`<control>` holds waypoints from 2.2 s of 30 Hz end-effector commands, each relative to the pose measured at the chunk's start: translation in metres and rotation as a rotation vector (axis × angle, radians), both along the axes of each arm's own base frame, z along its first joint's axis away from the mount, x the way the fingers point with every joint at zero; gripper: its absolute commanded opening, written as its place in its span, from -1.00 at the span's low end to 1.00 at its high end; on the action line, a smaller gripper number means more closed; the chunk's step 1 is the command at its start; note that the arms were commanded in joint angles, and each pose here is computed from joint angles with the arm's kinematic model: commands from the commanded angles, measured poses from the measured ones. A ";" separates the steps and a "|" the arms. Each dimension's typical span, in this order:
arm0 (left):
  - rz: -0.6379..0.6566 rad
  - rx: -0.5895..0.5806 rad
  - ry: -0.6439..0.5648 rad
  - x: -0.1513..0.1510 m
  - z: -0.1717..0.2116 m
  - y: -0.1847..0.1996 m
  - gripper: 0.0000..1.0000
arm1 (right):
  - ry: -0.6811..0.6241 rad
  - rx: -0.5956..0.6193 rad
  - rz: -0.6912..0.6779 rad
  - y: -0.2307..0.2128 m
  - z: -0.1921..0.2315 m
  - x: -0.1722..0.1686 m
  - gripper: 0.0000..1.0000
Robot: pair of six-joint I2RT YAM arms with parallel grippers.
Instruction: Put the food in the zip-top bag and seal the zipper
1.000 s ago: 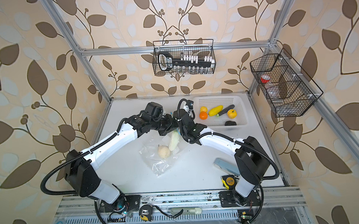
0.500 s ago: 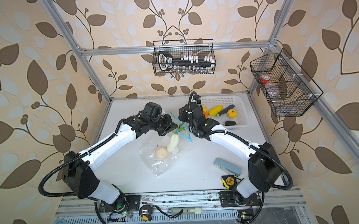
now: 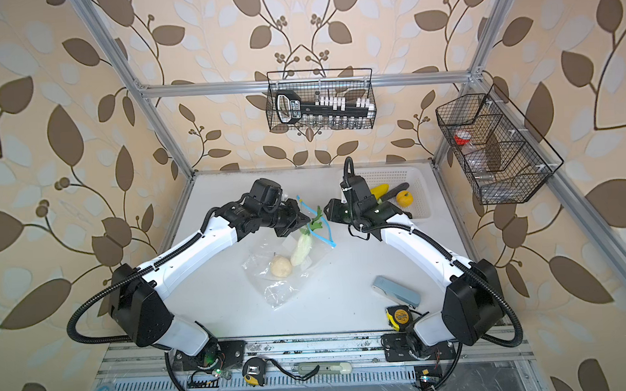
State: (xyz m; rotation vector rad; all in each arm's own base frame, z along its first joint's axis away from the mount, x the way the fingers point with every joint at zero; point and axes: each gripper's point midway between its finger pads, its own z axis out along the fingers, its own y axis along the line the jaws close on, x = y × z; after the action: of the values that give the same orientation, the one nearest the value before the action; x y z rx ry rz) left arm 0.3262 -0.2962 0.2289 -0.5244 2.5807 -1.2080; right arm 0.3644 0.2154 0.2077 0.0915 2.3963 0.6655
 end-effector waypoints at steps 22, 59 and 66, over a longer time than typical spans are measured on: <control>0.025 -0.021 -0.057 -0.004 0.022 0.014 -1.00 | 0.060 0.036 0.131 0.006 -0.002 -0.041 -0.33; 0.031 -0.005 -0.085 -0.005 0.040 0.019 -1.00 | 0.099 0.039 0.245 0.032 -0.007 -0.069 -1.00; 0.037 0.009 -0.092 -0.004 0.043 0.022 -1.00 | 0.079 0.052 0.233 0.029 0.003 -0.071 -1.00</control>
State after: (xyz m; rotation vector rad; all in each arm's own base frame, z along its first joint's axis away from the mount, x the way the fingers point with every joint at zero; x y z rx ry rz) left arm 0.3178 -0.2832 0.2349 -0.5415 2.5855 -1.1684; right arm 0.2974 0.2441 0.1948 -0.1389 2.5174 0.8224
